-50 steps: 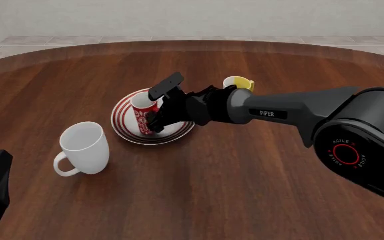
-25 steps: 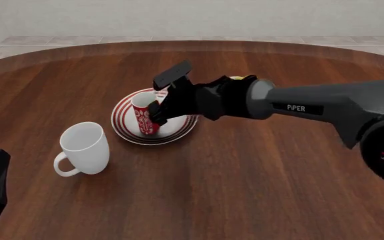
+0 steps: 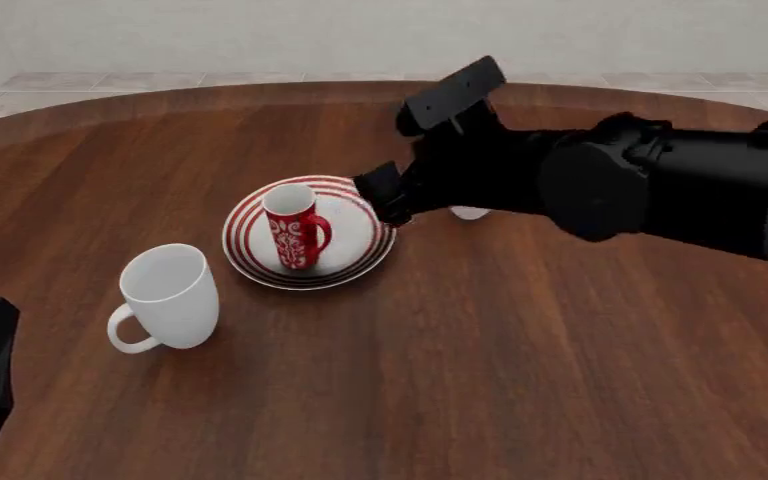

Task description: Pick up the red mug and put it on the plate

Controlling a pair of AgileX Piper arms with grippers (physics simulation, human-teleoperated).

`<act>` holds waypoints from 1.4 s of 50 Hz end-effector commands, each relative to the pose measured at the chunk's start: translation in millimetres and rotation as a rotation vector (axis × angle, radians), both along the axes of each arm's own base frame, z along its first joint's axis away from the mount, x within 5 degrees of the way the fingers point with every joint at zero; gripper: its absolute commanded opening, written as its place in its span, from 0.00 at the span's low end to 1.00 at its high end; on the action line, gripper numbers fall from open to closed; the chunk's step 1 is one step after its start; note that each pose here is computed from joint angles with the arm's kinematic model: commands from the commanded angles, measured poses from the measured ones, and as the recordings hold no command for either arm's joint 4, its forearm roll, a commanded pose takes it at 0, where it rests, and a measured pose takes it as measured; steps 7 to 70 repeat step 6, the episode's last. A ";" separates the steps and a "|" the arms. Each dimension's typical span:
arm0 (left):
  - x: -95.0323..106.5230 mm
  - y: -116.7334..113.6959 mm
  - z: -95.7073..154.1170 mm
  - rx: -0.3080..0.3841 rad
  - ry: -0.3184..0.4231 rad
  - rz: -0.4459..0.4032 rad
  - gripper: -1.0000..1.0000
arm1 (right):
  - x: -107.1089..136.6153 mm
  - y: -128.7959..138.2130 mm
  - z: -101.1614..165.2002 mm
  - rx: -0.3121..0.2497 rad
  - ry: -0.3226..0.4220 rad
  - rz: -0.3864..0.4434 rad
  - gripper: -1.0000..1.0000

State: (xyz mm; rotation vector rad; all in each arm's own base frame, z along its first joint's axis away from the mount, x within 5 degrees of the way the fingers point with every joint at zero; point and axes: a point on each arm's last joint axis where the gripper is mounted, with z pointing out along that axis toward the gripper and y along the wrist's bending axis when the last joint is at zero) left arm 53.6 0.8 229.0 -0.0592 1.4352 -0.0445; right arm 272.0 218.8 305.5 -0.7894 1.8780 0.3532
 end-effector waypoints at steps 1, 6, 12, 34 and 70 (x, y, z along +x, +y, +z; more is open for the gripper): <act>-0.3 -0.2 0.9 0.012 -0.003 -0.002 1.00 | -47.4 -50.0 20.5 0.049 -0.055 -0.035 1.00; 0.0 -0.3 -0.7 0.018 -0.001 -0.002 1.00 | -77.1 -80.2 23.9 0.095 -0.073 -0.072 1.00; 0.0 -0.3 -0.7 0.018 -0.001 -0.002 1.00 | -77.1 -80.2 23.9 0.095 -0.073 -0.072 1.00; 0.0 -0.3 -0.7 0.018 -0.001 -0.002 1.00 | -77.1 -80.2 23.9 0.095 -0.073 -0.072 1.00; 0.0 -0.3 -0.7 0.018 -0.001 -0.002 1.00 | -77.1 -80.2 23.9 0.095 -0.073 -0.072 1.00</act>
